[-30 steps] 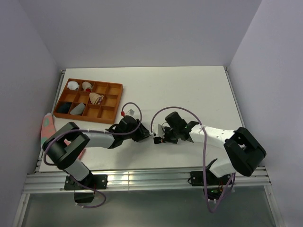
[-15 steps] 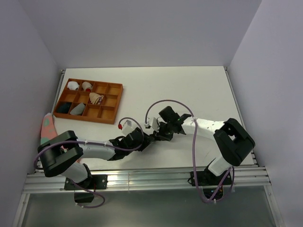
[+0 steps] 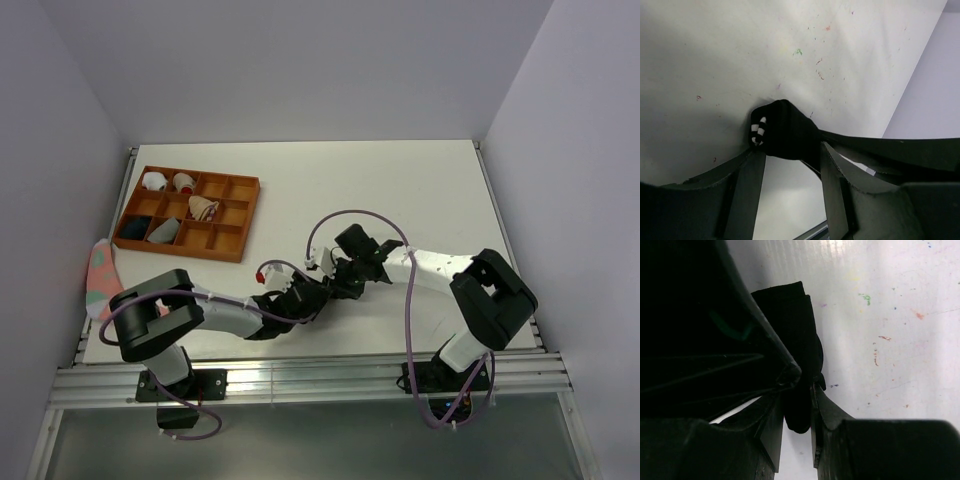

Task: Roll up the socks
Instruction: Pick up the sock at the center of the board.

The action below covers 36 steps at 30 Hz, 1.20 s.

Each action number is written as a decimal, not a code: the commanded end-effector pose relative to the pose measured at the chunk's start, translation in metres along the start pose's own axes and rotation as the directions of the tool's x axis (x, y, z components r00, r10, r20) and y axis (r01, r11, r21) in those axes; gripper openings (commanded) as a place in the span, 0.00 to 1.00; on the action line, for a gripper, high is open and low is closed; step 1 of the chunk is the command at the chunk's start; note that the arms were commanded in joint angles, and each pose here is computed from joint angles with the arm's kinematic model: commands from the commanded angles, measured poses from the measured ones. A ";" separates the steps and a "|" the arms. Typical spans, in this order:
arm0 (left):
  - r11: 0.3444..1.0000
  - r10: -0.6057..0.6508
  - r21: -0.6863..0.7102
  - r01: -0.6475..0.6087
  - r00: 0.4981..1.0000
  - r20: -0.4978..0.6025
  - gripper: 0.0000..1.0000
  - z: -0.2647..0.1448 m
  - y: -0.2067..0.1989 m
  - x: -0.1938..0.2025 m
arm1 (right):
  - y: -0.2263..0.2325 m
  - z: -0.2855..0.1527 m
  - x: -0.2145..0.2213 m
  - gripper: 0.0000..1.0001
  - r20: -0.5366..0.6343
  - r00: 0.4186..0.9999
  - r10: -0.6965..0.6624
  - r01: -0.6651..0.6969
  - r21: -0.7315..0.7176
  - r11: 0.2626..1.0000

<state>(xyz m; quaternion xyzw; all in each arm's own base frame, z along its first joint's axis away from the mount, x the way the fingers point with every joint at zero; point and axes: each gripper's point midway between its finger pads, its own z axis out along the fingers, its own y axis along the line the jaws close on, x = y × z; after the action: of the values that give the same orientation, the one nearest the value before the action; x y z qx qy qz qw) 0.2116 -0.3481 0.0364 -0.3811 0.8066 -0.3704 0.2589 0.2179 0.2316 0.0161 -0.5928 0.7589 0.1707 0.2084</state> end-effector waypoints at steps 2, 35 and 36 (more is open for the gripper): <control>0.995 -0.098 -0.023 0.099 0.993 0.059 0.53 0.006 0.004 0.000 | 0.034 0.002 0.027 0.11 -0.098 0.993 0.067 -0.080 -0.133 0.988; 0.991 -0.053 -0.122 0.059 0.997 0.049 0.00 0.024 0.032 0.025 | 0.054 -0.032 0.000 0.30 0.065 0.998 -0.015 0.027 -0.195 0.980; 0.992 -0.044 -0.119 0.049 0.998 0.046 0.00 0.024 0.032 0.026 | 0.050 -0.032 0.000 0.36 0.061 0.998 -0.020 0.030 -0.175 0.984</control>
<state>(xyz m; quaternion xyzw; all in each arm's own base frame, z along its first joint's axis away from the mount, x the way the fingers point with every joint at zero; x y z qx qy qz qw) 0.2051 -0.3840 0.0270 -0.4283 0.7846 -0.3821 0.2343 0.1846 0.2079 0.0225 -0.6033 0.7559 0.1935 0.1650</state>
